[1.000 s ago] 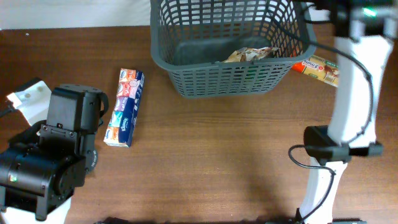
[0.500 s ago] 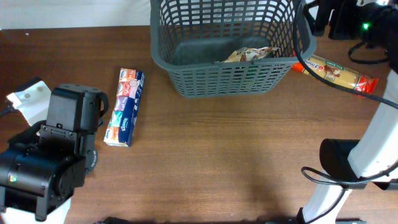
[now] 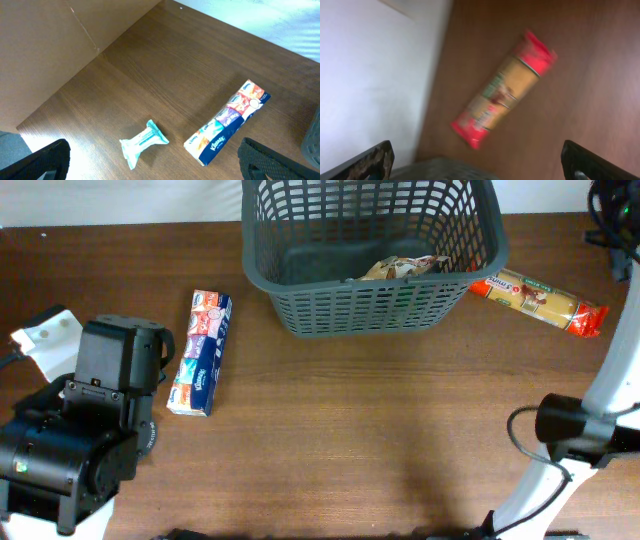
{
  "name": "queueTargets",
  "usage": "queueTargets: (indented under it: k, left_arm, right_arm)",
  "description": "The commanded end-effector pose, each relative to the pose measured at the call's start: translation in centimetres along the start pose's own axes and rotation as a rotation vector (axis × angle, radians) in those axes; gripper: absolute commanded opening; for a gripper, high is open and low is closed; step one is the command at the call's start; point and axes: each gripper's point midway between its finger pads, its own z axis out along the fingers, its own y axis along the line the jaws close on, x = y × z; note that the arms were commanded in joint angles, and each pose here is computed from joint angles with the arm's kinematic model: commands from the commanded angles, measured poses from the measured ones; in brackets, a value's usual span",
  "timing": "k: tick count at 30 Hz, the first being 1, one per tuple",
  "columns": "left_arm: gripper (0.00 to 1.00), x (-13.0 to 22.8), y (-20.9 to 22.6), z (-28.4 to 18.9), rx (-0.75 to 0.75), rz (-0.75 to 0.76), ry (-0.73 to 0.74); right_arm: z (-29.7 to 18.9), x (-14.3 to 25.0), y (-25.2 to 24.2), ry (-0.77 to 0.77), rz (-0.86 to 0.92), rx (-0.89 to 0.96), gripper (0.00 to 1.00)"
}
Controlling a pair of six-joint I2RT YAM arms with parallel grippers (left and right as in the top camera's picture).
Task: Pack container
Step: 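Withdraw the right gripper from the basket toward the spaghetti packet, then lower the right gripper onto the San Remo spaghetti packet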
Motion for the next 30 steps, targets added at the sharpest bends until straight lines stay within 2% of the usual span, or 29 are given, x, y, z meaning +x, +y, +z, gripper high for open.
queueTargets:
  k: [1,6,10,22,30]
  left_arm:
    - [0.99,-0.2,0.2,-0.1,-0.003,-0.021,-0.006]
    - [0.99,-0.2,0.2,-0.1,-0.003,-0.021,-0.006]
    - [0.99,-0.2,0.2,-0.1,-0.003,-0.021,-0.006]
    - [0.99,-0.2,0.2,-0.1,-0.003,-0.021,-0.006]
    - [0.99,-0.2,0.2,-0.1,-0.002,-0.021,-0.006]
  right_arm:
    - [4.6,4.5,-3.5,0.224,0.051,0.168,0.99]
    - [6.2,6.5,-6.4,0.281,-0.002,0.302,0.99]
    - [6.7,6.2,-7.3,0.251,-0.005,0.345,0.99]
    - [9.6,3.7,-5.1,0.139,0.103,0.263,0.99]
    - [15.0,5.4,-6.3,0.232,0.156,0.319,0.99]
